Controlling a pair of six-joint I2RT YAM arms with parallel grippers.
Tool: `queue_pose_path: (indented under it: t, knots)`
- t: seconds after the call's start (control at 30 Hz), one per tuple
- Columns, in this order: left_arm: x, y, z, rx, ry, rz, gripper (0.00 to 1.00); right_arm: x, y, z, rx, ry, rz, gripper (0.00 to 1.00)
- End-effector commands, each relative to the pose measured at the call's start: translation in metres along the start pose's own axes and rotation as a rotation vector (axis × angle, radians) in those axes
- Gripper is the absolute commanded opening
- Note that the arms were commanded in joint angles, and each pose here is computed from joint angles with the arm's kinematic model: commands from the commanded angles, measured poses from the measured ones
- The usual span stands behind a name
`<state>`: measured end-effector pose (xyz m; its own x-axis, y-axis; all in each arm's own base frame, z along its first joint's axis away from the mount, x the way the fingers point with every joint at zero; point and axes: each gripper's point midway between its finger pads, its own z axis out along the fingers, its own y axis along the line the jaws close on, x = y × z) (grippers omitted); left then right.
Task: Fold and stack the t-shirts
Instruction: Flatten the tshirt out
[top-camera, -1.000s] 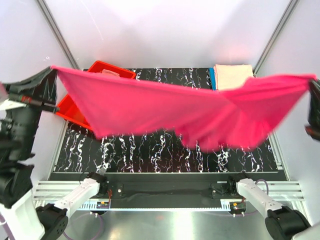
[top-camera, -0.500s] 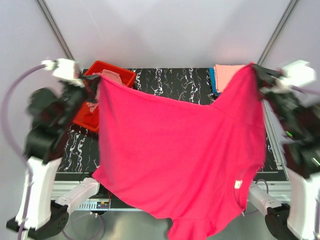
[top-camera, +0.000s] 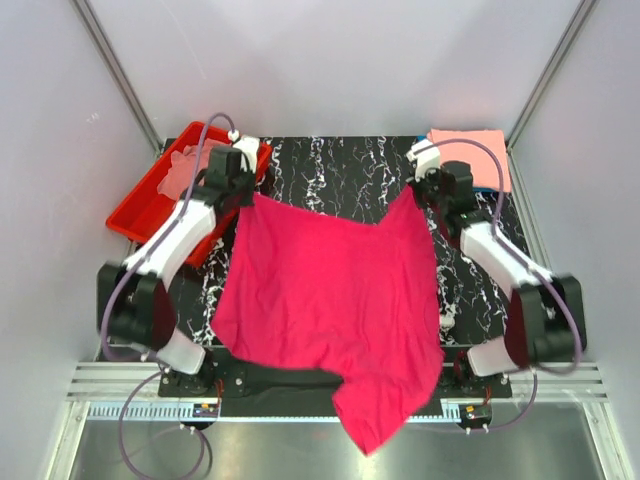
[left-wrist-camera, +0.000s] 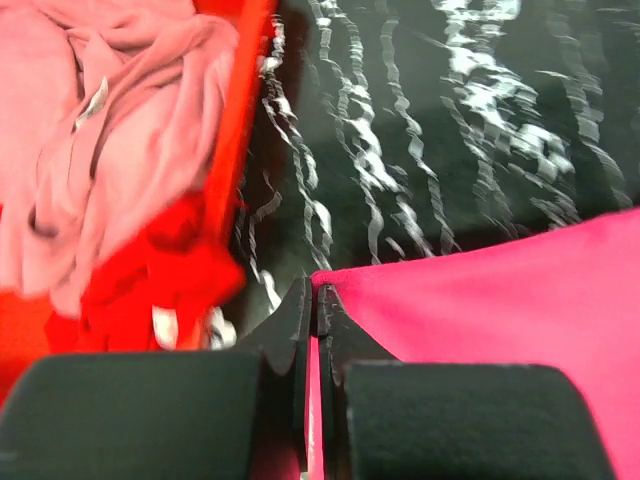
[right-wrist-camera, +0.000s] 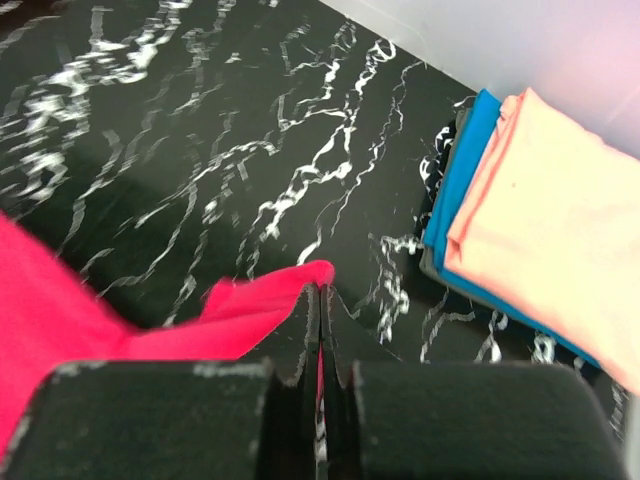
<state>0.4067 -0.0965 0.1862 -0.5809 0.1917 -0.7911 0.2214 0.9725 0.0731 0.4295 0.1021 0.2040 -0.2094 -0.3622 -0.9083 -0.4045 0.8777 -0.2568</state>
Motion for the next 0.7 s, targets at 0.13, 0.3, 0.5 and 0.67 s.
queue_pose_path:
  t: [0.13, 0.3, 0.5, 0.67]
  knots:
    - [-0.084, 0.062, 0.076, -0.103, -0.157, -0.085, 0.0, -0.057, -0.063, 0.073, 0.113, -0.212, 0.004, 0.0]
    - [-0.107, 0.069, 0.116, -0.073, -0.162, -0.082, 0.0, -0.064, -0.079, 0.119, 0.106, -0.201, -0.035, 0.0]
    - [-0.125, 0.076, 0.129, -0.074, -0.226, -0.067, 0.0, -0.072, -0.085, 0.163, 0.075, -0.219, -0.078, 0.0]
    - [-0.126, 0.082, 0.14, -0.092, -0.225, -0.033, 0.0, -0.071, -0.091, 0.186, 0.072, -0.198, -0.082, 0.0]
